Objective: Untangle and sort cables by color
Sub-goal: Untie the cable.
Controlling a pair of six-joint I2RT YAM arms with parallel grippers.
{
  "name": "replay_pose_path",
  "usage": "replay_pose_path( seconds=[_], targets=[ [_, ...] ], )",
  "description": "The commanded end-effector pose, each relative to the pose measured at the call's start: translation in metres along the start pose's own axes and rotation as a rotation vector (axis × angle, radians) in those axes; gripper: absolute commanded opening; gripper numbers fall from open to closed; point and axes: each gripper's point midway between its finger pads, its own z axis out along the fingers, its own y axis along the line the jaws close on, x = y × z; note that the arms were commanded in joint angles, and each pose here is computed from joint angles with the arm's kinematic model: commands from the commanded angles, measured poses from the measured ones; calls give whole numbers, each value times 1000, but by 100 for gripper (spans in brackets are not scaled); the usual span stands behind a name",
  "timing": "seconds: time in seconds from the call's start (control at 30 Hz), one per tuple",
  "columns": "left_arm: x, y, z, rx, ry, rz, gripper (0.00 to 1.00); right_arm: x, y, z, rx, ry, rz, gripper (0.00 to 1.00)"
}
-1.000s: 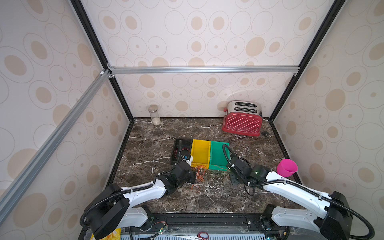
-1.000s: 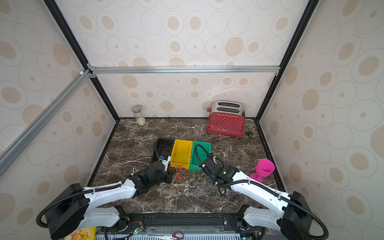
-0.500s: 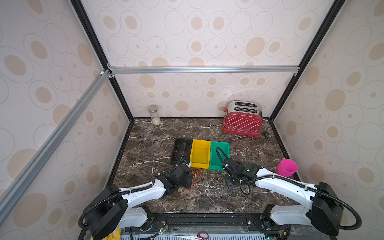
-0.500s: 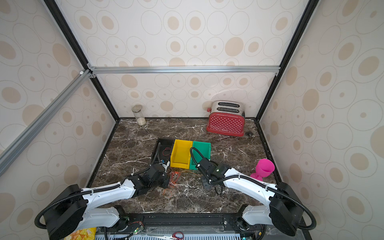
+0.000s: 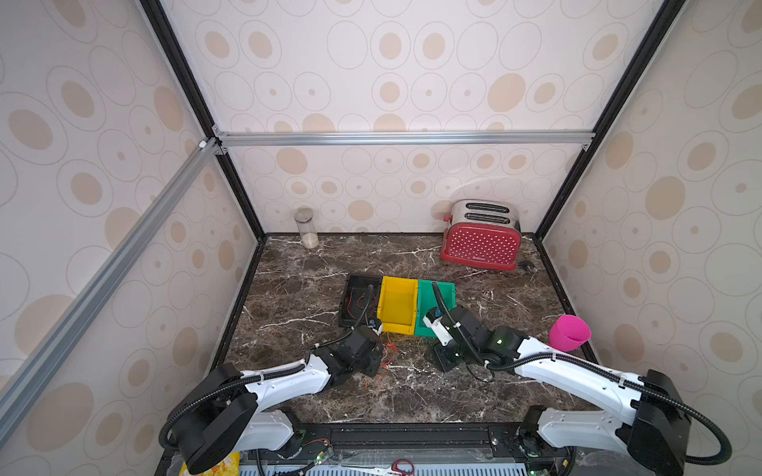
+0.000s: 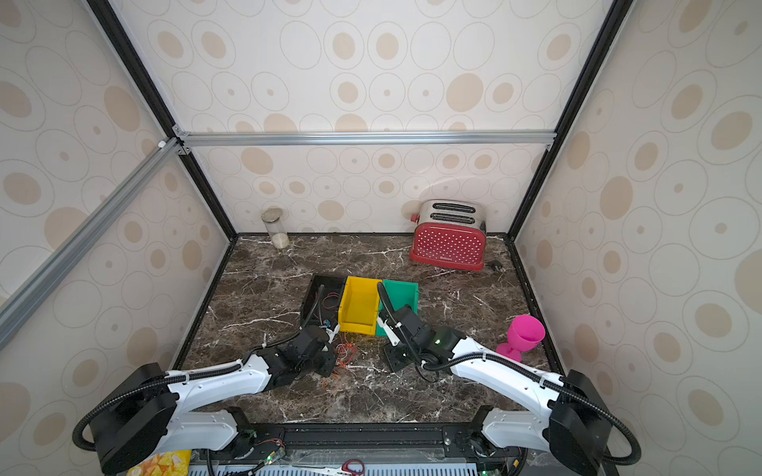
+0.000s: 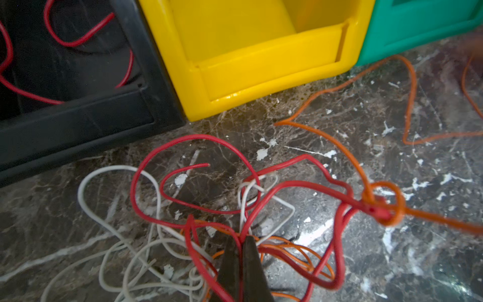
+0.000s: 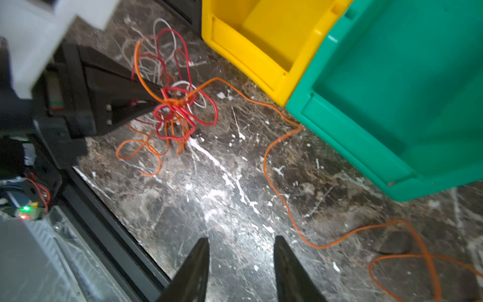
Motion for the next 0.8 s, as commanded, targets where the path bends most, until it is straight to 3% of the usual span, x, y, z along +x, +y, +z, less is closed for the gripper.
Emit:
replay_pose_path(
  seconds=[0.0, 0.3, 0.6, 0.77],
  targets=[
    [-4, -5, -3, 7, 11, 43, 2, -17, 13, -6, -46, -67, -106, 49],
    [-5, -13, -6, 34, 11, 77, 2, -34, 27, 17, -121, -127, -187, 54],
    [-18, -42, -26, 204, -67, 65, 1, -26, 22, 51, -118, -96, -197, 51],
    [-17, -53, -34, 274, -54, 51, 1, -22, 23, 65, -135, -78, -193, 51]
  ],
)
